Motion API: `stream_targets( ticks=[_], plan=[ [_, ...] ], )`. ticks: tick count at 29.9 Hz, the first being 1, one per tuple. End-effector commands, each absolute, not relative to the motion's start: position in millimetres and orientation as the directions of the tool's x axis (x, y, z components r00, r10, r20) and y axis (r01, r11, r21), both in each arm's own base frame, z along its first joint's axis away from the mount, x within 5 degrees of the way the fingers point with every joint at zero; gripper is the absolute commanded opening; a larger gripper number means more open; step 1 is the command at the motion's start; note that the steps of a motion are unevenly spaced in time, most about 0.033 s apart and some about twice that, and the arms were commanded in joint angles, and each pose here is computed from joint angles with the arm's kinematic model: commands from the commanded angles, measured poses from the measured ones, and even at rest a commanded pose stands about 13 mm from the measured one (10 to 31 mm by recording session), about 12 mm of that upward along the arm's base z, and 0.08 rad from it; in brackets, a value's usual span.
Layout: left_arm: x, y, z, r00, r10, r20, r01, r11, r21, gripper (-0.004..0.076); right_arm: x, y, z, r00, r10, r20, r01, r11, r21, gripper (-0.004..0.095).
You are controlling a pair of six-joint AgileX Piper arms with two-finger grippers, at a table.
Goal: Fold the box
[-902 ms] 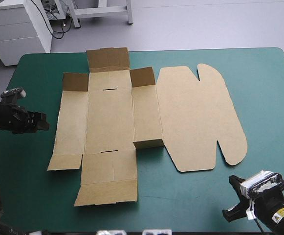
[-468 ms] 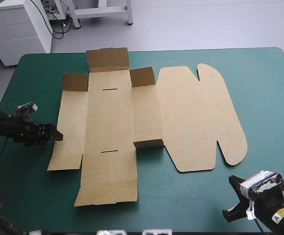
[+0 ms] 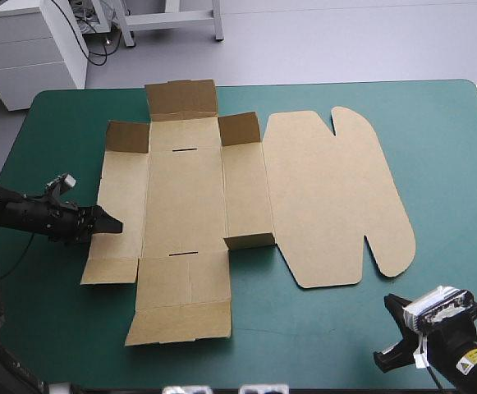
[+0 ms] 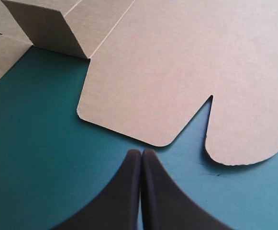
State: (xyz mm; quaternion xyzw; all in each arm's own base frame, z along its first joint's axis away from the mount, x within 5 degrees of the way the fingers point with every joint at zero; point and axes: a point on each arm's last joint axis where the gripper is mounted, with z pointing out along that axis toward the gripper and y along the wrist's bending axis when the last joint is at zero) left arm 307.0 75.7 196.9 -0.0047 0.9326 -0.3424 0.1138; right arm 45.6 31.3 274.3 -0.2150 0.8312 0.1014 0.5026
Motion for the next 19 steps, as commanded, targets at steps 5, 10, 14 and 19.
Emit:
stream_targets(
  ticks=[5,10,14,19],
  plan=[
    [311,67,191,-0.979,-0.095,-0.180,0.075,0.651,-0.756,0.0519,49,31,288,-0.340,-0.218,-0.915,-0.442,0.896,-0.049,-0.0019],
    [312,64,191,-0.978,-0.092,-0.185,0.083,0.644,-0.760,0.0512,49,31,288,-0.340,-0.218,-0.915,-0.442,0.896,-0.049,-0.0019],
    [313,62,192,-0.981,-0.109,-0.162,0.055,0.639,-0.767,0.0363,49,31,288,-0.340,-0.218,-0.915,-0.442,0.896,-0.049,-0.0019],
    [313,59,192,-0.982,-0.102,-0.158,0.057,0.638,-0.768,0.0104,49,31,288,-0.340,-0.218,-0.915,-0.442,0.896,-0.049,-0.0019]
  ],
)
